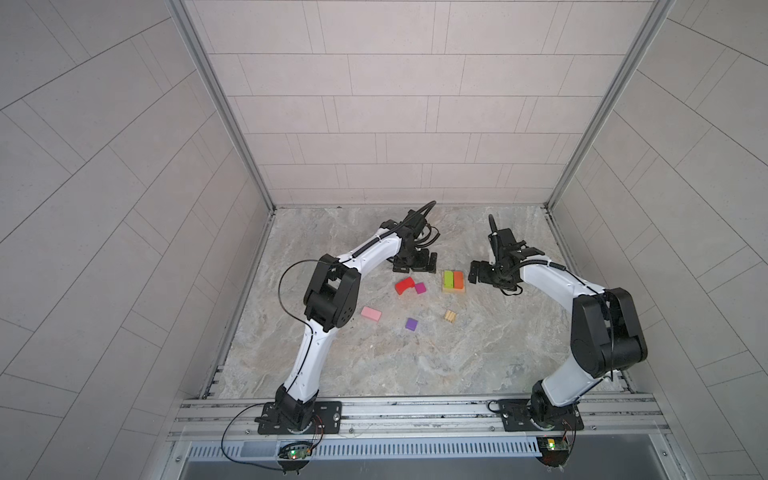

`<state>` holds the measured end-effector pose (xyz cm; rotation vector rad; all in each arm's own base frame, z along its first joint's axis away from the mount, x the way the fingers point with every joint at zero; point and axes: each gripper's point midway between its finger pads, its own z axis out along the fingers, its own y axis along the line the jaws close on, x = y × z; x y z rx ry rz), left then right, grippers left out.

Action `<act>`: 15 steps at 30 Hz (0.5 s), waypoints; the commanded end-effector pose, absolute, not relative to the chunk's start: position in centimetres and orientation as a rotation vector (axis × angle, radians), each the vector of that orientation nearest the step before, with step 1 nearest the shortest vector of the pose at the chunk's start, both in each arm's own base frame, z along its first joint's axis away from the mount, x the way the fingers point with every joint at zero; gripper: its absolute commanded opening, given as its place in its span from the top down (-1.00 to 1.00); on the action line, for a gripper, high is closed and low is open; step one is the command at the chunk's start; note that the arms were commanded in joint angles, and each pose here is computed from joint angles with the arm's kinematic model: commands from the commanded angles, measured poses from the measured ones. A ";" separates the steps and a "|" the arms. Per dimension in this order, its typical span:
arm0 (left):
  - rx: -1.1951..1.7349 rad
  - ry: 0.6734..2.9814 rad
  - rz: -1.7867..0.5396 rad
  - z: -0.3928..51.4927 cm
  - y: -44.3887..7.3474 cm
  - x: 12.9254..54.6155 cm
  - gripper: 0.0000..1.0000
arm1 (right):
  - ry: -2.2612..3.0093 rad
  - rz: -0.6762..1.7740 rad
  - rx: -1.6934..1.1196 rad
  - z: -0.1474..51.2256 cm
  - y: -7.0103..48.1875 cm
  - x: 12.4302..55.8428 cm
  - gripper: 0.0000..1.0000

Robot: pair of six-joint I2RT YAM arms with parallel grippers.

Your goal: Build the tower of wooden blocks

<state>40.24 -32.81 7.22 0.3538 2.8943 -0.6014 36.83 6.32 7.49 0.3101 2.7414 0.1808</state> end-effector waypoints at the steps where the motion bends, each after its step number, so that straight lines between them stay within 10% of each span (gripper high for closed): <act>1: 0.401 2.905 -0.522 6.3 -32.7 40.0 -1.00 | 2.746 0.130 0.327 7.3 5.5 37.1 -1.00; 15: 0.460 2.899 -0.388 4.5 -33.9 40.0 -1.00 | 2.781 0.124 0.350 5.5 5.0 37.2 -0.99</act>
